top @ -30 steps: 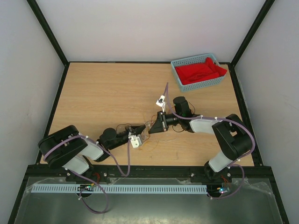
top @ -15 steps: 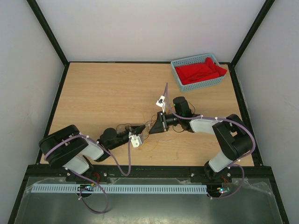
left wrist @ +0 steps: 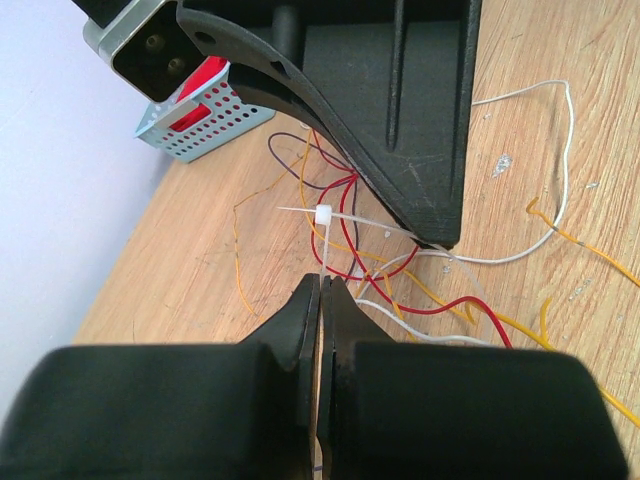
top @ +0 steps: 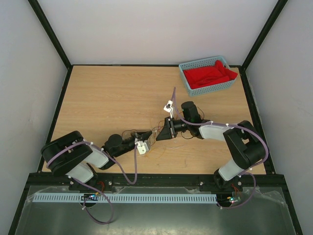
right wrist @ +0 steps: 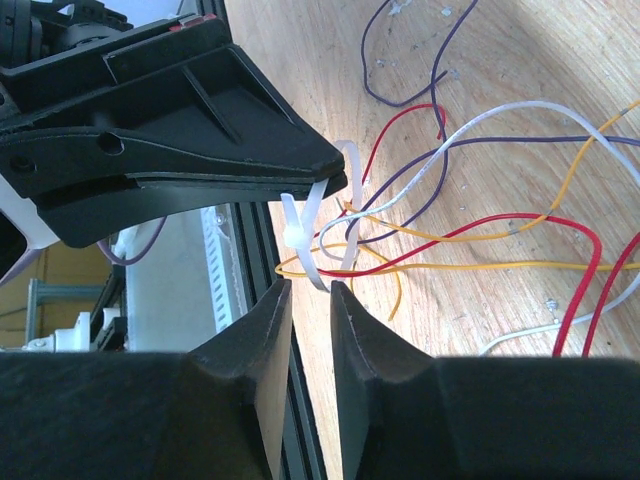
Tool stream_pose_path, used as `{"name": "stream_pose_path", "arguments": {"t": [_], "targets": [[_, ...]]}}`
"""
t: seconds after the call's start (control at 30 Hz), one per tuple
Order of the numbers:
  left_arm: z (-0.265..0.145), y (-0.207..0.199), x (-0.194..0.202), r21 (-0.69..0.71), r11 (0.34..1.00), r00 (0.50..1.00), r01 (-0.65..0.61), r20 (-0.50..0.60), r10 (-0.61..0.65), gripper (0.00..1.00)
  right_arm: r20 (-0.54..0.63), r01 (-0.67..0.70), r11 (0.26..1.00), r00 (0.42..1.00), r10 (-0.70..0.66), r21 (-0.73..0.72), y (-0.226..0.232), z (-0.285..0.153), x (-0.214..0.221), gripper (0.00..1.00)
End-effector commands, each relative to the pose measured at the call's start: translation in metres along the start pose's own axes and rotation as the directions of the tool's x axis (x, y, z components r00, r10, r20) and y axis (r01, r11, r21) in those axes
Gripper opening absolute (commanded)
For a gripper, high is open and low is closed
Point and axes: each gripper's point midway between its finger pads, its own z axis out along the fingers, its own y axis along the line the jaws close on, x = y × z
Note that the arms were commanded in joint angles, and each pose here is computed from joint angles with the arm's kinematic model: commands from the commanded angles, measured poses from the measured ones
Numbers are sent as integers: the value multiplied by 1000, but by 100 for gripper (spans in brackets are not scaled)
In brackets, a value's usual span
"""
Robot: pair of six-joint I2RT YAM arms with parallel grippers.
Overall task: Zip-tie the wires
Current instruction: Tie the cable at the center of the board.
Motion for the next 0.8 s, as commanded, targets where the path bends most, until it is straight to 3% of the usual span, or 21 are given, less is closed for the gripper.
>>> {"name": "stream_pose_path", "arguments": {"t": [0.0,0.33,0.77], "targets": [[6,12,-10,-39,999,999,0,36,1,0,33,77,997,997,-76,-11,11,-4,-18,33],[6,12,-9,-39,999,999,8,36,-6,0,58,100,995,993,-102,30,11,-6,-28,42],[6,12,-10,-39,999,999,21,40,-19,0,103,172,976,977,-186,130,6,-13,-45,44]]}}
